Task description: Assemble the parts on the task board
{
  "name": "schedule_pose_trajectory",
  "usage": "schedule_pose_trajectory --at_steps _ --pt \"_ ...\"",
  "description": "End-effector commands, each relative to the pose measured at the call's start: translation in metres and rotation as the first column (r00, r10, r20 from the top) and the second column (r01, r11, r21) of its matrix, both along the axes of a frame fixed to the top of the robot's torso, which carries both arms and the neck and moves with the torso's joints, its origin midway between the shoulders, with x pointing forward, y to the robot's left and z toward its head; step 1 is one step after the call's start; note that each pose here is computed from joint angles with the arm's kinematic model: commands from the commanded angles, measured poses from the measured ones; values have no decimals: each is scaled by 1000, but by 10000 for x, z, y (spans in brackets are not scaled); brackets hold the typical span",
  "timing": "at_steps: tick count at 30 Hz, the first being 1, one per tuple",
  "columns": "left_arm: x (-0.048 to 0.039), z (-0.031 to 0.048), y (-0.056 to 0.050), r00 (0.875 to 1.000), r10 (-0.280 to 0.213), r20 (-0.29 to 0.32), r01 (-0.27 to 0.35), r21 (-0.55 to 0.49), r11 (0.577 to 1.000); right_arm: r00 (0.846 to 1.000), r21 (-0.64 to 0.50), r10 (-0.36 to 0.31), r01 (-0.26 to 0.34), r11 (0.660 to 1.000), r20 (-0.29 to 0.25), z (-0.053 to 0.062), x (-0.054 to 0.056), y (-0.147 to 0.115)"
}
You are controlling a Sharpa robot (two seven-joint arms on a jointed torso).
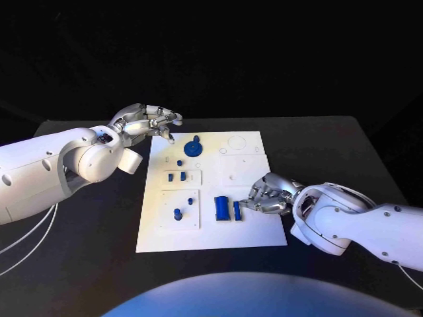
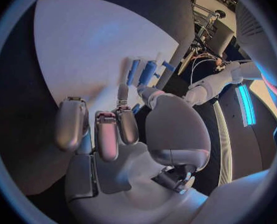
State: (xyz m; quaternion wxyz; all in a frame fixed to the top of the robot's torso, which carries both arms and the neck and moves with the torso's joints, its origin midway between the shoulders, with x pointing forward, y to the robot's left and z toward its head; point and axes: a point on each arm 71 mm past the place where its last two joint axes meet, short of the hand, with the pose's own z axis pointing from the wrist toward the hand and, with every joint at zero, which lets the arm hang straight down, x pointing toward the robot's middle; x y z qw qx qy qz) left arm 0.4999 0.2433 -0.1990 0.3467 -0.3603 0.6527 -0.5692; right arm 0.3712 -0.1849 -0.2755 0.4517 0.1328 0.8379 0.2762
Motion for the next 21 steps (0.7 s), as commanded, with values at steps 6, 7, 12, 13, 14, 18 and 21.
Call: schedule_pose_trajectory --at_steps 6,7,12,13,14,18,21 --pt "55 115 65 983 134 129 -117 -137 984 990 389 -39 -15 921 132 312 311 -95" --pt "55 109 72 980 147 131 -127 -148 981 990 433 -68 9 901 121 326 371 -131" --pt "57 60 83 971 203 125 -180 -177 968 978 544 -179 92 834 109 343 689 -312" --pt "60 49 86 968 220 121 -195 -185 963 973 559 -200 105 823 112 336 764 -354" --pt "63 37 89 965 236 116 -211 -193 958 969 573 -221 119 811 112 327 834 -395" --pt "72 -17 93 956 274 105 -249 -207 946 954 625 -285 167 763 93 299 1020 -511" --pt "82 -80 79 952 291 94 -266 -218 939 941 672 -332 202 712 69 285 1137 -574"
